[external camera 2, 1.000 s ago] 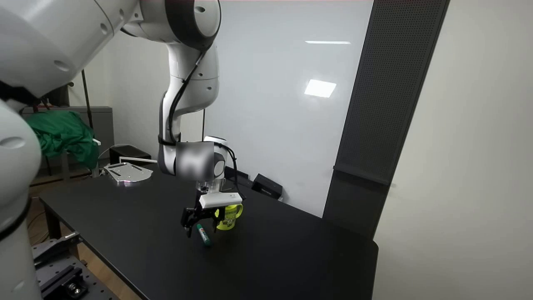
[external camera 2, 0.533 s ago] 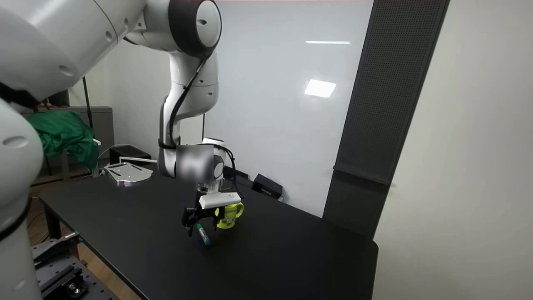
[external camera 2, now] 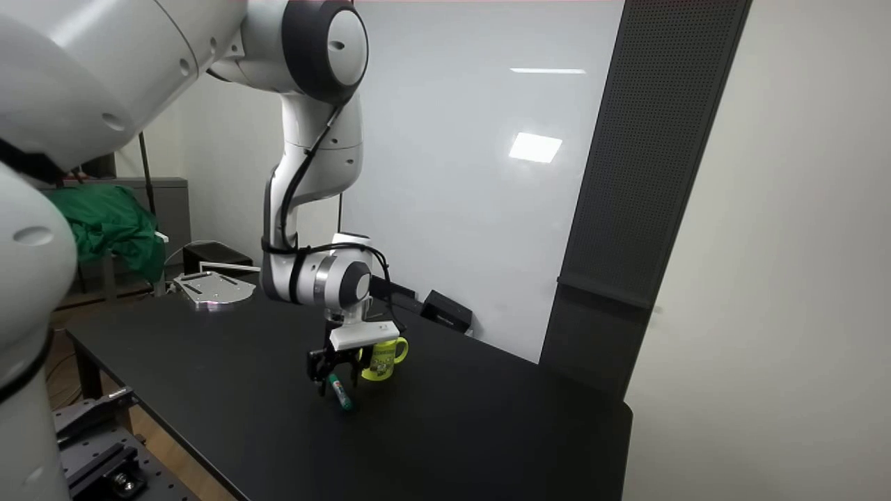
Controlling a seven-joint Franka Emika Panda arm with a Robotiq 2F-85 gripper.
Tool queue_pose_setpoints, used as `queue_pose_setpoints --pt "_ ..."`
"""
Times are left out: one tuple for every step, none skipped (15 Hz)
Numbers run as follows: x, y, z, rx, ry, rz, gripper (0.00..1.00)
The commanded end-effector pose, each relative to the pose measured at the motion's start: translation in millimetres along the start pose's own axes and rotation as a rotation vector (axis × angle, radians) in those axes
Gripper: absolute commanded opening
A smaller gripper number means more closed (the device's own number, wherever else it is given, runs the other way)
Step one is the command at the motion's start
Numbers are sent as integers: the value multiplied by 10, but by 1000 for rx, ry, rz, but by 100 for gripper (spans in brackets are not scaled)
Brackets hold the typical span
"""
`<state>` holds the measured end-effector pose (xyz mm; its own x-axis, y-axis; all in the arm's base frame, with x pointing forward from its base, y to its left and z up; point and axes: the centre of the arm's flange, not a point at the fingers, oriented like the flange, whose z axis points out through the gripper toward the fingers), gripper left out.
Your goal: Put the marker in the mug
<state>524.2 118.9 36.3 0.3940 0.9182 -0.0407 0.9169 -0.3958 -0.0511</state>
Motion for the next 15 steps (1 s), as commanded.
queue_pose_setpoints --pt "91 52 14 -37 -15 41 45" --pt "100 55 8 -38 -17 47 38" --pt "56 75 5 -43 -20 53 32" --pt "34 91 -3 -45 -23 61 25" --pt "-4 109 -12 -48 -26 68 18" --pt "-21 126 -24 -48 -29 76 11" --pt "-49 151 -46 -46 -35 84 5" --pt "-74 174 -71 -33 -34 91 0" --pt "-94 193 -95 -14 -28 97 5" --pt "-112 203 -140 15 -13 100 5" --pt "-119 203 -177 32 -15 103 5" --pt "-115 198 -230 57 -10 100 5" --pt "-108 197 -282 76 -9 98 5" --pt "-94 194 -334 94 -5 98 5" --pt "-76 195 -393 109 -3 95 5"
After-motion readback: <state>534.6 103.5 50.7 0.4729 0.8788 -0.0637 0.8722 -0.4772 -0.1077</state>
